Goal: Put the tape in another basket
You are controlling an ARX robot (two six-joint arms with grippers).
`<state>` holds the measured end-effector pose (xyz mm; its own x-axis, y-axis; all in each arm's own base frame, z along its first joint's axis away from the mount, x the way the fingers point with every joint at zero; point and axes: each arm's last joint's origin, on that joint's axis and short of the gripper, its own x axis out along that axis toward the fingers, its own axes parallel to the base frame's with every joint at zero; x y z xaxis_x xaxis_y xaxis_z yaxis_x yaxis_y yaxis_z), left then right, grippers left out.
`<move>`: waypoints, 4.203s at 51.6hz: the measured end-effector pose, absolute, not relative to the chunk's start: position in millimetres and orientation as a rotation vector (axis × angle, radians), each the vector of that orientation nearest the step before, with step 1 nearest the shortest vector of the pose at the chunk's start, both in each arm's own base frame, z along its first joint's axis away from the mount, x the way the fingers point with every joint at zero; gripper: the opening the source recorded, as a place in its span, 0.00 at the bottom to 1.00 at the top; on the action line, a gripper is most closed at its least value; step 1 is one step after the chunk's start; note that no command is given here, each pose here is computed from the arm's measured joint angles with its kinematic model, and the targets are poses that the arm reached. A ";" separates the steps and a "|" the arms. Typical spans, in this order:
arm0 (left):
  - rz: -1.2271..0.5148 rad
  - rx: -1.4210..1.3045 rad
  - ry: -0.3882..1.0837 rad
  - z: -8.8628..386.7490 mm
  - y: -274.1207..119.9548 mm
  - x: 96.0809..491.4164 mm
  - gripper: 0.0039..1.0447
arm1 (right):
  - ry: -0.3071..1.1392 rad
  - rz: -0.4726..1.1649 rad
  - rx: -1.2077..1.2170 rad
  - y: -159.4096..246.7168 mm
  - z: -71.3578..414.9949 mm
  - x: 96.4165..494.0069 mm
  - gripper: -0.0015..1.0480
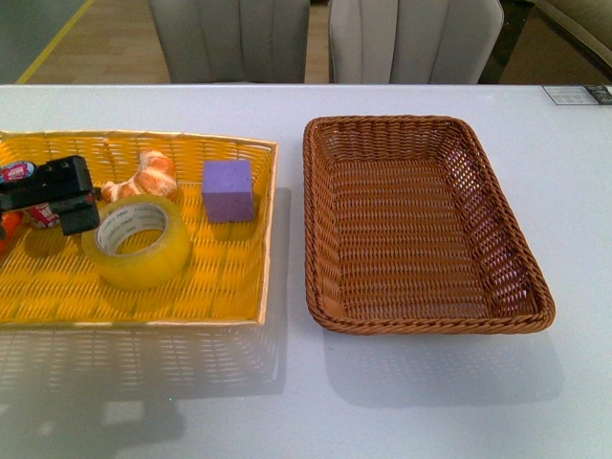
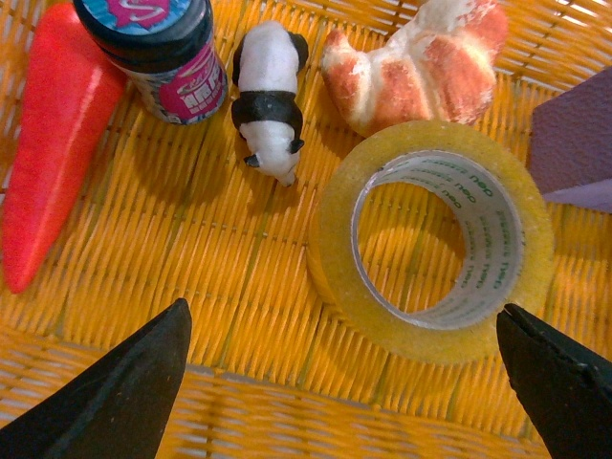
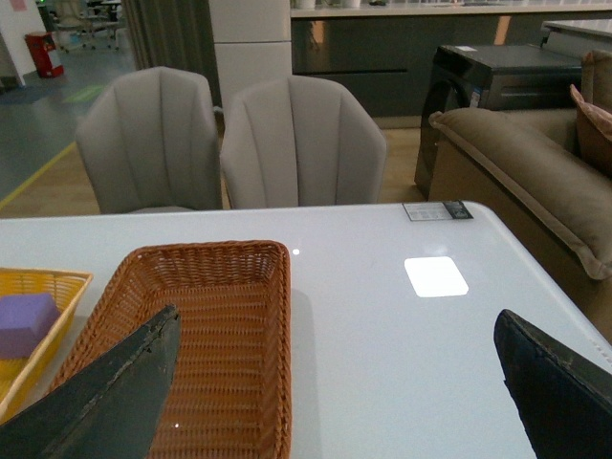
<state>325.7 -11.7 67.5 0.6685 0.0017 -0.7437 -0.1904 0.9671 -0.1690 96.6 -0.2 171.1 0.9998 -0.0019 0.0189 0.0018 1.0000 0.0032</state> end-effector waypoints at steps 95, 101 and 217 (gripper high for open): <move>0.049 -0.238 0.829 70.8 -69.1 381.4 0.16 | -0.019 -0.002 0.003 -0.2 171.1 96.6 0.91; -0.042 -0.228 0.812 86.3 -111.8 387.6 0.16 | -0.019 -0.002 0.003 -0.2 171.1 96.6 0.91; -0.037 -0.141 0.164 123.0 -108.2 296.1 0.67 | -0.020 -0.002 0.003 -0.2 171.1 96.5 0.91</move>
